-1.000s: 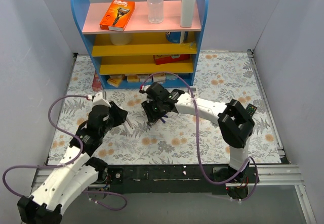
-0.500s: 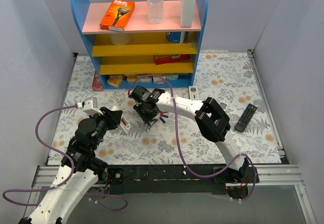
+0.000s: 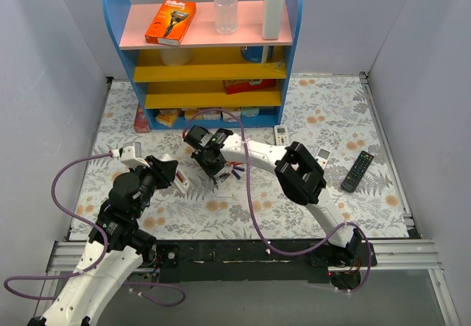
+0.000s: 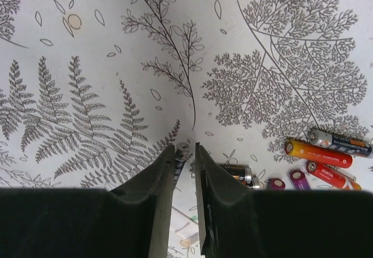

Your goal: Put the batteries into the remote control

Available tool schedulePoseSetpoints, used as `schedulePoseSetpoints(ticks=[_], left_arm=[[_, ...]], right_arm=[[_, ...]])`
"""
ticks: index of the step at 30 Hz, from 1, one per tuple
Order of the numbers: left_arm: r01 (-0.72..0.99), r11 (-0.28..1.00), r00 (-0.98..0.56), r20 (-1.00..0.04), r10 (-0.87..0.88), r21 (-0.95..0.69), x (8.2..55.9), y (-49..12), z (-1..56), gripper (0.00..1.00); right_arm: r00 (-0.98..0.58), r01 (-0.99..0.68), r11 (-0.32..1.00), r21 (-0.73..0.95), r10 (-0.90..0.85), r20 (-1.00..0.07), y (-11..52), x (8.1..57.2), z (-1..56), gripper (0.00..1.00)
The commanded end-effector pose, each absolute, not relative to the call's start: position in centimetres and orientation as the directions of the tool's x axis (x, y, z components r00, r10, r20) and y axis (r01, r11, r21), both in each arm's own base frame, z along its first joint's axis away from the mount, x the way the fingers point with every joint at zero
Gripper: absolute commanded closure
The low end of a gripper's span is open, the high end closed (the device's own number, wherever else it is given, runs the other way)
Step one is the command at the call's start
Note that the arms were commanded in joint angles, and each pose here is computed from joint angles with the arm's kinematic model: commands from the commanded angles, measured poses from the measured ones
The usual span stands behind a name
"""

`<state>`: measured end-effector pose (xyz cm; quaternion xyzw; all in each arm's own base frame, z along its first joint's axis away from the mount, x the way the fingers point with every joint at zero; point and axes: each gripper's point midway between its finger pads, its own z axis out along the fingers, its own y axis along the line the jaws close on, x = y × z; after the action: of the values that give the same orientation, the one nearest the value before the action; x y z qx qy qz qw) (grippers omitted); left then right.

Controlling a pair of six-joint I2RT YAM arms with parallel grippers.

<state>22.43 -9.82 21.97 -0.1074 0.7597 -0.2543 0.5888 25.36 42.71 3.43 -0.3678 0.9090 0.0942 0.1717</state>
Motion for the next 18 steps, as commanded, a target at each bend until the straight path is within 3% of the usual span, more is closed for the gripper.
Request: schedulePoseSetpoints(ticks=[1,13,18], left_arm=[[0.149,0.850,-0.256,-0.850,-0.460,-0.505,22.7,-9.7,22.5,1.00],[0.154,0.849,-0.250,-0.851,-0.462,-0.506,22.6,-9.7,22.7,1.00],[0.160,0.845,-0.245,-0.850,-0.467,-0.511,22.5,-9.7,22.9,1.00]], right_arm=[[-0.664,-0.709,0.704,0.038,-0.649,-0.372,43.3,25.5,3.4,0.73],[-0.701,-0.694,0.716,0.076,-0.649,-0.295,42.7,22.9,2.5,0.71],[-0.709,-0.678,0.731,0.081,-0.621,-0.333,43.2,23.3,3.8,0.61]])
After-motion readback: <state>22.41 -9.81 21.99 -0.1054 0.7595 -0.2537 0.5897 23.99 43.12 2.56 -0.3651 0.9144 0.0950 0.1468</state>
